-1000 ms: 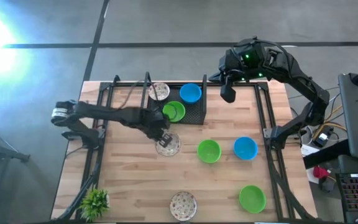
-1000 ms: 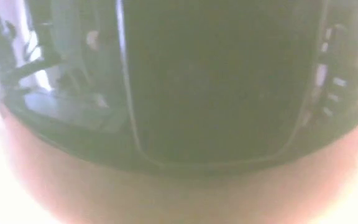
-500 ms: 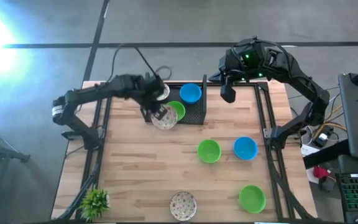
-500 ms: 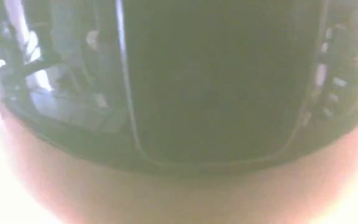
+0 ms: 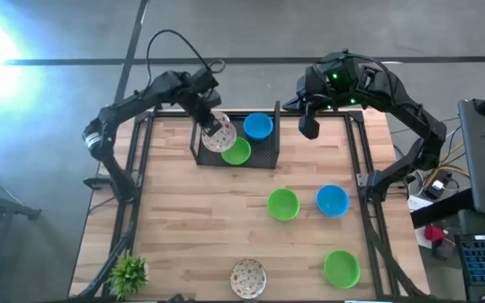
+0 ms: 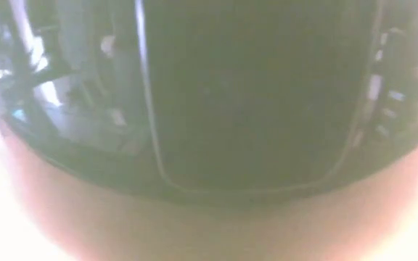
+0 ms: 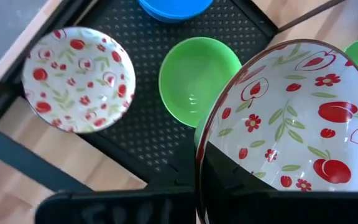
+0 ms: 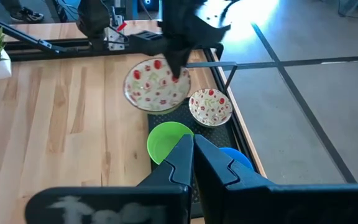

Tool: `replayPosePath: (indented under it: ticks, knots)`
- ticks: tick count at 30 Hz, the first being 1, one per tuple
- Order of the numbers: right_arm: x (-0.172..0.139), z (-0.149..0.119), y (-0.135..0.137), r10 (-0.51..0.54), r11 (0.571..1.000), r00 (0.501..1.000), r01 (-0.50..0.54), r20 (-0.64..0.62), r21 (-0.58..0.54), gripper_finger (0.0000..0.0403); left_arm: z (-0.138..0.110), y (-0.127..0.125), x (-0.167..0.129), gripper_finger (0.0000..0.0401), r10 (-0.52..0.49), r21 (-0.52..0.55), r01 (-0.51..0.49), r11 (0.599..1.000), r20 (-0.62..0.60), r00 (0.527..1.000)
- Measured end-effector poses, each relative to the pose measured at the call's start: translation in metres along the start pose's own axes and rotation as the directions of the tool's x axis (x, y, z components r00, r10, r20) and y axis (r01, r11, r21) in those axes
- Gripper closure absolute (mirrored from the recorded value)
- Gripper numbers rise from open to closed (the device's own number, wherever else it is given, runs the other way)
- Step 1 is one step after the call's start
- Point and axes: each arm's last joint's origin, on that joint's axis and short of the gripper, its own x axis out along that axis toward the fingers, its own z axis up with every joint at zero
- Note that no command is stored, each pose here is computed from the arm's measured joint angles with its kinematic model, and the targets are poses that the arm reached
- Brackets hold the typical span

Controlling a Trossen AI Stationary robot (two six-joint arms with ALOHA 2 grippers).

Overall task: Pick & Place Mini bowls
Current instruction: Stack the top white bowl on top of the white bowl on the shelf

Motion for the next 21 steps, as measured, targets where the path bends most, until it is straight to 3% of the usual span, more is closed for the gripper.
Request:
replayPosePath:
  ticks: [11,21]
  knots:
    - [0.000,0.000,0.000,0.000,1.000,1.000,0.000,0.000,0.005,0.0394,0.032,0.033,0.011,0.0399,0.017,0.189,-0.003,0.982,-0.070,0.997]
    - [0.000,0.000,0.000,0.000,1.000,1.000,0.000,0.000,0.008,0.0394,0.052,0.061,0.023,0.0399,0.039,0.293,-0.010,0.956,-0.094,0.995]
